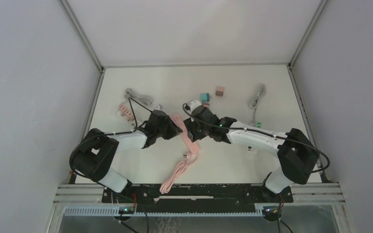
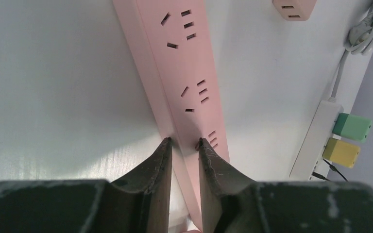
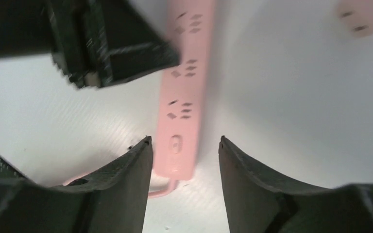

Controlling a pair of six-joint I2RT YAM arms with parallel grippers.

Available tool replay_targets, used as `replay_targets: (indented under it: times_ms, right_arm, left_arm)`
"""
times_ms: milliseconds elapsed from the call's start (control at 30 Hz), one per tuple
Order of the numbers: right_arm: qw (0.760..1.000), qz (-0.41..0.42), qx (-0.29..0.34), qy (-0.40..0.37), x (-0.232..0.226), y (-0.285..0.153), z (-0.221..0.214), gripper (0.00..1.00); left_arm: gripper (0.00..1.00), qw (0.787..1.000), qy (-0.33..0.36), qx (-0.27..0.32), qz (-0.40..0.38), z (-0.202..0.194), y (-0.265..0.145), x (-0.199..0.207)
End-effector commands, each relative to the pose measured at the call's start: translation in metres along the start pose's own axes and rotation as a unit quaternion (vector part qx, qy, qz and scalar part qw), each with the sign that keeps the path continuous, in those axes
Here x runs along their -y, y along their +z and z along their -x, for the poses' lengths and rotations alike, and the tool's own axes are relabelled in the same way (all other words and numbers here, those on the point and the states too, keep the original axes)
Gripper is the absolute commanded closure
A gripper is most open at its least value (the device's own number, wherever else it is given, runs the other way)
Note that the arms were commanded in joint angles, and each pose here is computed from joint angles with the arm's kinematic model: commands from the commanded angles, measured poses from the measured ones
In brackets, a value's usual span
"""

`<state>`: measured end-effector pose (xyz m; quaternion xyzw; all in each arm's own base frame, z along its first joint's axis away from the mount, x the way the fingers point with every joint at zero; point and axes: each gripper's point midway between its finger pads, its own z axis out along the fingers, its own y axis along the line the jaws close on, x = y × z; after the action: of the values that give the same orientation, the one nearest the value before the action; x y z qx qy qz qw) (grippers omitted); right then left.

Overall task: Insert the plug
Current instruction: Place the socket at the center of the board.

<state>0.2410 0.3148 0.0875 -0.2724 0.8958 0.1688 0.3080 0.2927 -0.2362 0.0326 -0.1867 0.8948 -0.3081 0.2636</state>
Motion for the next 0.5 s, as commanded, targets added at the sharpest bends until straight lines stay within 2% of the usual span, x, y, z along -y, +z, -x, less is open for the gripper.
replay_targets:
  times_ms: [0,167,300,467]
  right_arm:
    - [0.997,-0.028,0.062,0.027,0.042,-0.021,0.043,0.37]
    - [0.991,-0.074,0.057,0.091,0.100,-0.007,0.057,0.29]
    - [0.983,-0.116,0.066,0.129,0.130,0.010,0.068,0.15]
    - [0.970,-0.149,0.078,0.176,0.153,0.039,0.083,0.12]
  left_arm:
    - [0.72,0.998,0.007,-0.042,0.041,-0.028,0.004,-0.031]
    - [0.72,0.998,0.013,-0.059,0.033,-0.036,0.009,-0.029]
    - [0.73,0.997,0.026,-0.062,0.028,-0.040,0.010,-0.025]
    - [0.72,0.996,0.028,-0.082,0.016,-0.050,0.013,-0.018]
